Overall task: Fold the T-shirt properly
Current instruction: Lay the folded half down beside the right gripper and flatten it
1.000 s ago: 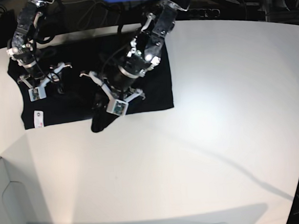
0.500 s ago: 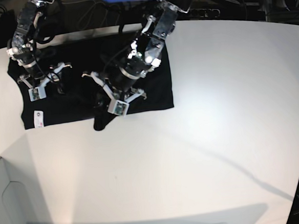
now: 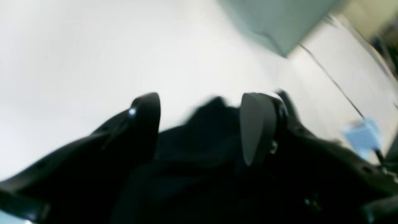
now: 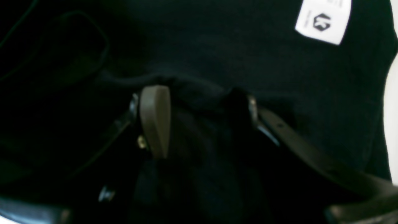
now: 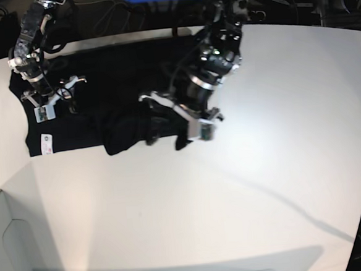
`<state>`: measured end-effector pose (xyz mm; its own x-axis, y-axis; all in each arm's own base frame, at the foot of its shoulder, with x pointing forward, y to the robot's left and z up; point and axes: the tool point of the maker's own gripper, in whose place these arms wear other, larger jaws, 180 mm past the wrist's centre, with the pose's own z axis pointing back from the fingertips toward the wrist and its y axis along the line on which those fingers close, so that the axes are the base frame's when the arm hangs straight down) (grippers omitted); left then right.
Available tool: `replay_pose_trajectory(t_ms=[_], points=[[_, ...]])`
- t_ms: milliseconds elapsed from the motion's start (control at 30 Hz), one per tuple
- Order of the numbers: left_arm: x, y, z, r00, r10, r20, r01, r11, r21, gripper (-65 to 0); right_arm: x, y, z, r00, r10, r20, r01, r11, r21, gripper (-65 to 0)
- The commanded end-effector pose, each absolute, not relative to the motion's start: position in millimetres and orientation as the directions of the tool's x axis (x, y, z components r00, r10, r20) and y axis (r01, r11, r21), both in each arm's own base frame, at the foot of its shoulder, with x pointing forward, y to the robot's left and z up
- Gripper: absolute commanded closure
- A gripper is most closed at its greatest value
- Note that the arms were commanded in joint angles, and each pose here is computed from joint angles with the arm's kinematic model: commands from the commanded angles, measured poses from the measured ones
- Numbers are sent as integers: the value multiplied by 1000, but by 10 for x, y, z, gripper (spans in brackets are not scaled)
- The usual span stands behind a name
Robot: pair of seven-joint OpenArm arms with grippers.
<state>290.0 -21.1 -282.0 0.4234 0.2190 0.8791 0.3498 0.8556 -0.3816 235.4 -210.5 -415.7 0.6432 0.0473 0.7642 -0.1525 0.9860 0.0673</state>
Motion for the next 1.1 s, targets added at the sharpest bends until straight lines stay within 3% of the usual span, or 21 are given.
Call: replay_pose_trajectory(t_ms=[0,100,200,467,700,900,967,1067], points=[[2958,-40,-2760,397,259,880,315,862,-396,-389,2377,-2126,-4108,634,62,771,-161,986,54,-317],[3046,421,-3009,436,335,835,183,876,-447,-389,2373,-2125,-4117,636,60,769,-160,986,55,-317],[3044,520,-3238,483,340,807,146,877,-457,-389,2397,-2115,-4105,631,57,773,-160,986,57,-317],[2742,-449,-3451,601,151,785,397,796,-457,-389,2429,-2121,-4075,623,61,779,-161,986,52,-317],[2294,-1143,-3233,552,-35,833,660,629,-410,-389,2438,-2226,-4041,621,80,780,-160,987,26,-317],[1998,-1348,-2944,484,-73,872,765,520,-380,-389,2506,-2261,-3988,606,82,791,-157,987,18,-317],[2009,-1288,-2809,461,-49,886,768,523,-370,-389,2498,-2341,-3973,605,72,793,-134,991,12,-317],[2274,-904,-2844,447,-34,894,712,618,-333,-389,2495,-2347,-3973,605,69,793,-130,991,13,-317]])
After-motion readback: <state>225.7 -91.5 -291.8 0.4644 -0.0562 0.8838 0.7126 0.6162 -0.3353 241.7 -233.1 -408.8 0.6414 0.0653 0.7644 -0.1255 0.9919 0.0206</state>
